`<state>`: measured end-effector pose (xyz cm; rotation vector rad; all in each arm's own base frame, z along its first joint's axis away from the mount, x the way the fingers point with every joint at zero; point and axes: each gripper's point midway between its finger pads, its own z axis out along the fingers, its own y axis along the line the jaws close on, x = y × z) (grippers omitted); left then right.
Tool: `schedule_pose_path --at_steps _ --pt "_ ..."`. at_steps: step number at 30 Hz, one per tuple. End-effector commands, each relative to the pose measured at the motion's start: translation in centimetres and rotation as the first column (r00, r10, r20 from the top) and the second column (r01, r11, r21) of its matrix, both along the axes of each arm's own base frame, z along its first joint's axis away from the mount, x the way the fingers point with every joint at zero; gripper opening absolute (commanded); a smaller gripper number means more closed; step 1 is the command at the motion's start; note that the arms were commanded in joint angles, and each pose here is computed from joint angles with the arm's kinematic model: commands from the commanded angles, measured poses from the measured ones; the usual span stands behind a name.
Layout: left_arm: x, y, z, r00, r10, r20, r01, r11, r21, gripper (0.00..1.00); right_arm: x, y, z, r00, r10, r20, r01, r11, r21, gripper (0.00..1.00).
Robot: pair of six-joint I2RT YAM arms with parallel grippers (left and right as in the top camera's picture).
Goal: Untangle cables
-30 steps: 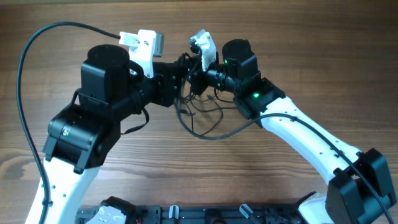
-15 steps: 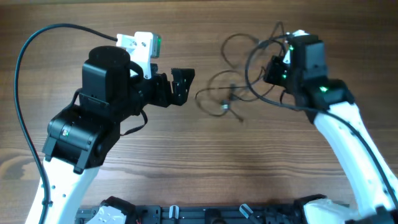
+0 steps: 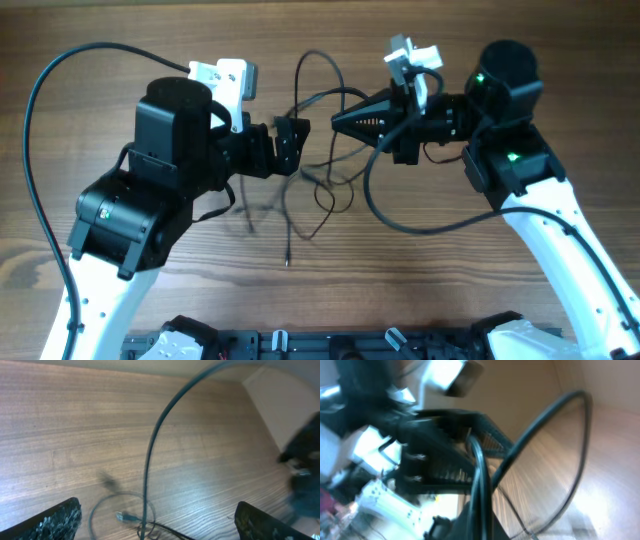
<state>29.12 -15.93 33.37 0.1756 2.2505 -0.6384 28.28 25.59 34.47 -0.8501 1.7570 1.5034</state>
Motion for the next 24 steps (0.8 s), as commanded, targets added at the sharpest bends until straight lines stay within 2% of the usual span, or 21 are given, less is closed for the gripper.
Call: schedule_pose_path --at_steps 1,3,5,8,10,11,12,13,14,15,16,17,18,19,20,21,22,24 --pt "-0.1 0.1 0.7 1.000 0.001 0.016 0.000 1.000 -0.009 1.00 5.3 -2.2 -7.6 0.941 -0.327 -0.090 0.294 0.919 -0.262 0.04" --pt "-0.1 0.1 0.8 1.000 0.001 0.017 0.000 1.000 -0.010 1.00 5.8 -2.8 -9.1 0.921 -0.374 -0.114 0.323 0.893 -0.314 0.04" --pt "-0.1 0.1 0.8 1.000 0.000 0.018 0.000 1.000 -0.010 1.00 6.7 -3.0 -8.7 0.899 -0.422 -0.119 0.372 0.876 -0.306 0.04" --pt "-0.1 0.1 0.8 1.000 0.001 0.017 -0.001 1.000 -0.010 1.00 7.3 -1.5 -5.6 0.913 -0.395 -0.099 0.374 0.909 -0.182 0.04" --pt "0.0 0.0 0.5 1.000 0.002 0.011 -0.002 1.000 -0.006 1.00 7.7 0.3 -3.5 0.915 -0.404 0.001 0.401 0.908 -0.118 0.04" --pt "0.6 0.4 0.1 1.000 0.028 0.006 -0.028 0.999 0.016 0.98 9.4 -0.5 -5.0 0.847 -0.528 0.064 0.530 0.826 -0.193 0.04" --pt "0.9 0.8 -0.5 0.999 0.052 -0.004 -0.051 0.998 0.039 0.94 10.7 -2.1 -7.9 0.754 -0.648 0.105 0.644 0.698 -0.313 0.04" --pt "1.1 1.1 -1.0 0.998 0.067 -0.018 -0.066 0.996 0.059 0.91 11.3 -3.3 -10.3 0.702 -0.699 0.137 0.685 0.609 -0.401 0.04" --pt "1.3 1.2 -1.8 0.996 0.075 -0.041 -0.072 0.994 0.077 0.88 11.3 -3.8 -12.7 0.693 -0.705 0.150 0.675 0.562 -0.479 0.04" --pt "1.5 1.1 -2.4 0.995 0.075 -0.062 -0.069 0.994 0.088 0.87 10.8 -3.8 -15.8 0.720 -0.683 0.125 0.619 0.550 -0.561 0.04" --pt "1.8 0.9 -3.4 0.992 0.079 -0.094 -0.070 0.993 0.097 0.87 9.9 -2.9 -18.7 0.778 -0.625 0.068 0.523 0.583 -0.622 0.12" --pt "1.9 0.9 -3.7 0.990 0.089 -0.111 -0.078 0.992 0.095 0.89 9.0 -2.1 -20.1 0.825 -0.564 0.031 0.448 0.619 -0.646 0.37" --pt "1.9 0.9 -4.1 0.988 0.090 -0.123 -0.078 0.992 0.099 0.89 8.0 -1.8 -21.4 0.855 -0.518 -0.001 0.383 0.632 -0.673 0.88" --pt "1.9 0.9 -4.2 0.987 0.090 -0.130 -0.077 0.992 0.104 0.91 7.1 -2.3 -22.5 0.867 -0.499 -0.010 0.343 0.610 -0.715 1.00" --pt "1.8 0.9 -4.4 0.987 0.090 -0.135 -0.076 0.991 0.106 0.91 6.7 -3.0 -23.2 0.865 -0.501 -0.002 0.332 0.576 -0.747 1.00" --pt "1.8 0.9 -4.4 0.987 0.090 -0.136 -0.076 0.991 0.108 0.92 6.4 -5.1 -24.0 0.835 -0.549 0.035 0.348 0.478 -0.806 0.99" --pt "1.8 0.9 -4.4 0.987 0.090 -0.136 -0.076 0.991 0.108 0.93 6.1 -7.6 -24.7 0.785 -0.613 0.087 0.370 0.352 -0.860 1.00" --pt "1.7 1.0 -4.6 0.986 0.089 -0.144 -0.073 0.991 0.113 0.95 4.9 -14.2 -25.2 0.571 -0.781 0.254 0.400 -0.006 -0.917 1.00"
